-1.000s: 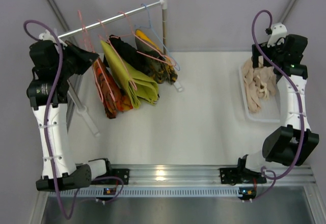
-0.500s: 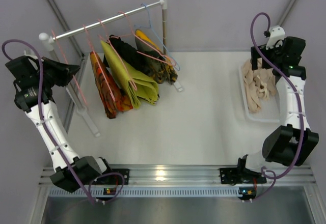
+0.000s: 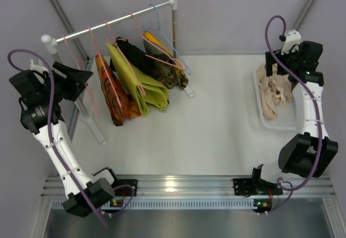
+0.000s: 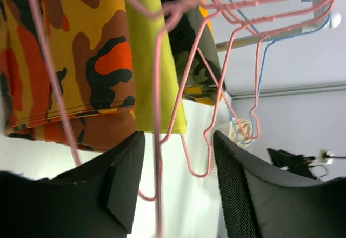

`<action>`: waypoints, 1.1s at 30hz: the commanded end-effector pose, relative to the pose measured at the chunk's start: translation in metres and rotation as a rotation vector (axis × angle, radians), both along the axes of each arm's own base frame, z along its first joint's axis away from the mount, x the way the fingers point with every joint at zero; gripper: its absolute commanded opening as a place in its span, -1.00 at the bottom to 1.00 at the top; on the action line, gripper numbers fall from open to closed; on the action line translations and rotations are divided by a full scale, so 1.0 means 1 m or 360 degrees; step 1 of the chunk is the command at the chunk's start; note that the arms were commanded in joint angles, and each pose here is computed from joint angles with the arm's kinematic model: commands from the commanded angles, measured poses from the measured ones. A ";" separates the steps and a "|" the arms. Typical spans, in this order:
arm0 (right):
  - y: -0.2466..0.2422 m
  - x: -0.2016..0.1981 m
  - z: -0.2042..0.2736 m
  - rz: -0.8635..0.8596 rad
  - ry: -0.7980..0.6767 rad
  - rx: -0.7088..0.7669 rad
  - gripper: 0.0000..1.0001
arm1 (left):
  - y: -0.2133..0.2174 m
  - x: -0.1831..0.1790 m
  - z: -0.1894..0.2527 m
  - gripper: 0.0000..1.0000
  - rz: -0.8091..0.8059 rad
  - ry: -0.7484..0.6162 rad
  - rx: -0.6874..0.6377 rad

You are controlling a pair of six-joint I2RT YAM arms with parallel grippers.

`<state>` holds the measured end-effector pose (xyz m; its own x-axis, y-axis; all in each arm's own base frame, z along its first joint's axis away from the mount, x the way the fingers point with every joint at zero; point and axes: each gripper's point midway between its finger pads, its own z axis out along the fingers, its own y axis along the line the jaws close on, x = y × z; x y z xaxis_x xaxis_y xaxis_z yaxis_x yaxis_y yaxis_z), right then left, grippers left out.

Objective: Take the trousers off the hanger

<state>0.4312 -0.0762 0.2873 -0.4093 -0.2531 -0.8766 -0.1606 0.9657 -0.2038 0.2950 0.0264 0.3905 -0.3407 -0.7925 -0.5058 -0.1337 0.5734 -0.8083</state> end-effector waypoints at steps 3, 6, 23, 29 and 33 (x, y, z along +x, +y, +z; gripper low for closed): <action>0.013 -0.006 0.024 0.0060 -0.0121 -0.0008 0.99 | -0.003 -0.033 0.011 0.53 0.0081 -0.0088 0.0313; 0.014 -0.007 0.022 0.0062 -0.0116 0.0005 0.99 | 0.003 -0.058 0.023 0.66 0.0236 -0.0126 0.0533; 0.023 -0.008 0.015 0.0078 -0.0109 0.0066 0.99 | -0.019 -0.011 0.081 0.44 -0.0135 -0.0479 0.0446; 0.022 -0.009 0.015 0.0069 -0.0111 0.0060 0.99 | -0.054 0.031 0.053 0.38 -0.0170 -0.0365 0.0569; 0.022 -0.011 0.013 0.0063 -0.0105 0.0056 0.99 | -0.045 0.056 0.029 0.21 -0.0034 -0.0265 0.0570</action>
